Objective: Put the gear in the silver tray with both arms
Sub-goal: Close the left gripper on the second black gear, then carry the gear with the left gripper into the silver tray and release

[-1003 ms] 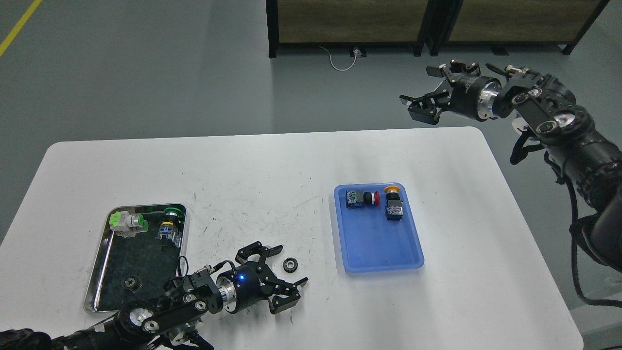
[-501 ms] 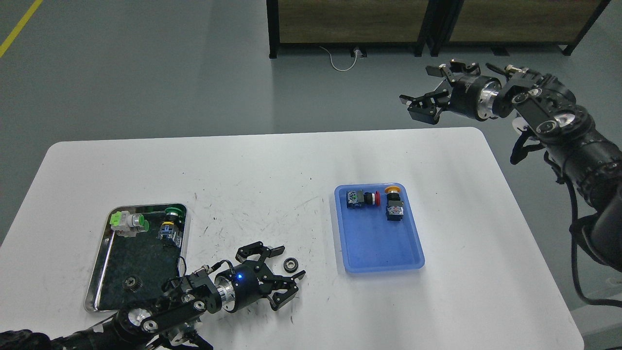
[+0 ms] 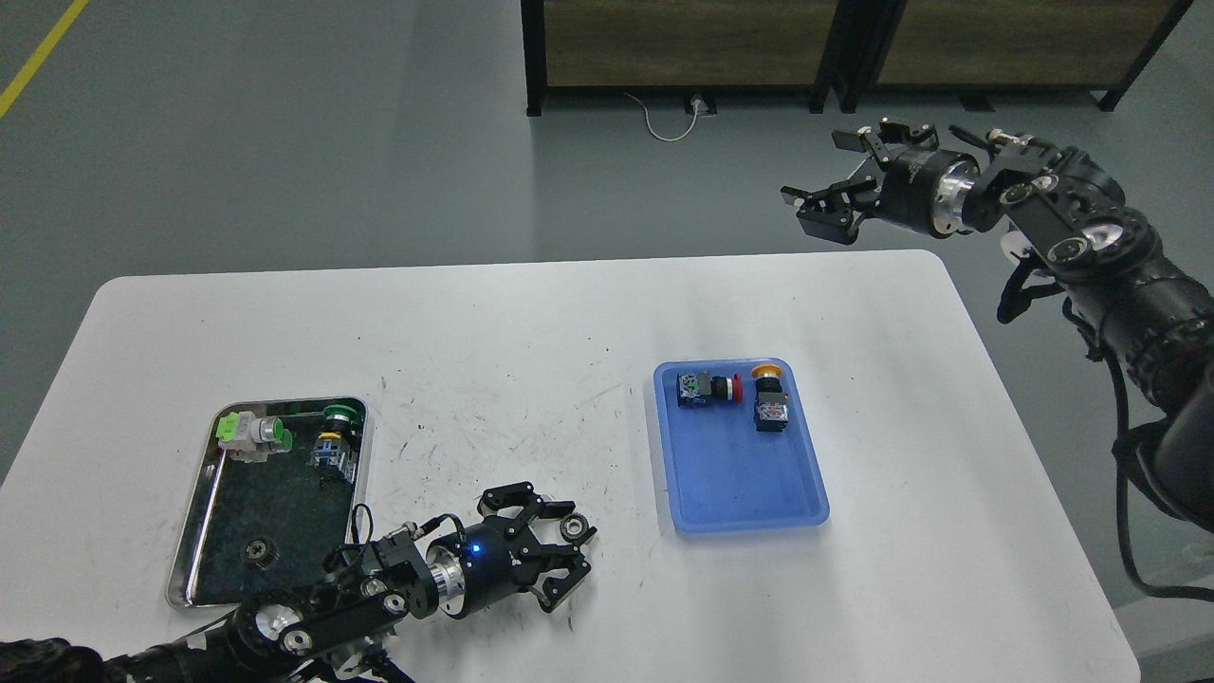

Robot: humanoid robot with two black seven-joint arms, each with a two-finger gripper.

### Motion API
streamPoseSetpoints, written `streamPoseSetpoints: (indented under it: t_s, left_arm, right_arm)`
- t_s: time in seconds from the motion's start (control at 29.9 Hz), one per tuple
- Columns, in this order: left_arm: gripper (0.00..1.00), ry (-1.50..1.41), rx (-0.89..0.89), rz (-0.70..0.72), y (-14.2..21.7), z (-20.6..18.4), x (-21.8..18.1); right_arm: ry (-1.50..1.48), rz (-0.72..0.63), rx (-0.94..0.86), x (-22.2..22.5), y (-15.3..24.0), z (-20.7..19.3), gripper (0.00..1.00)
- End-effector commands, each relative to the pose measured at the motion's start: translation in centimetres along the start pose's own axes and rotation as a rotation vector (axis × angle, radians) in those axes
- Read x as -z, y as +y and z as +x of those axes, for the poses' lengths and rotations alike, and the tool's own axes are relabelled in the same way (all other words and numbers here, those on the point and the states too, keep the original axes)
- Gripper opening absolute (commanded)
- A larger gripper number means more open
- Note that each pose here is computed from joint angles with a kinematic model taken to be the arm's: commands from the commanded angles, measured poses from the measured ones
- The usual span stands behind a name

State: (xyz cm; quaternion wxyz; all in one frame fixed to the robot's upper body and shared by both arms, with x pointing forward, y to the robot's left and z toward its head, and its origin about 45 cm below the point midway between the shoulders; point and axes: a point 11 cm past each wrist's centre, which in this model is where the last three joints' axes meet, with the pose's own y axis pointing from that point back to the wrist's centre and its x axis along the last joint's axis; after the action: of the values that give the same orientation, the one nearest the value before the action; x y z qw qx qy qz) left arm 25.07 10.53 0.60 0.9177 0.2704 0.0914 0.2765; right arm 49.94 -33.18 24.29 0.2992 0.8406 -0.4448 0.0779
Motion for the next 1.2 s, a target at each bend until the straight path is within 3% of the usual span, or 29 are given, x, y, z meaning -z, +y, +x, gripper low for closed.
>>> streamPoseSetpoints:
  t_s: [0.0,0.57,0.9,1.17]
  left_arm:
    - [0.17,-0.004,-0.003,-0.017,-0.2,0.5,-1.2]
    - [0.17,-0.005,-0.077,-0.045,2.0,6.3,-4.3]
    - [0.17,0.039,-0.24,-0.021,12.5,15.5,-4.0]
    - [0.17,0.063,-0.303,0.087,18.8,16.3,0.1]
  right_arm:
    - [0.0,0.003,-0.002,0.1,0.0,0.1,0.91]
    - [-0.001,0.009,-0.022,0.1,0.7,1.0,0.92]
    - [-0.006,0.019,-0.013,0.4,0.0,0.3,0.92]
    - [-0.009,0.031,0.015,1.1,-1.2,-1.2,0.92]
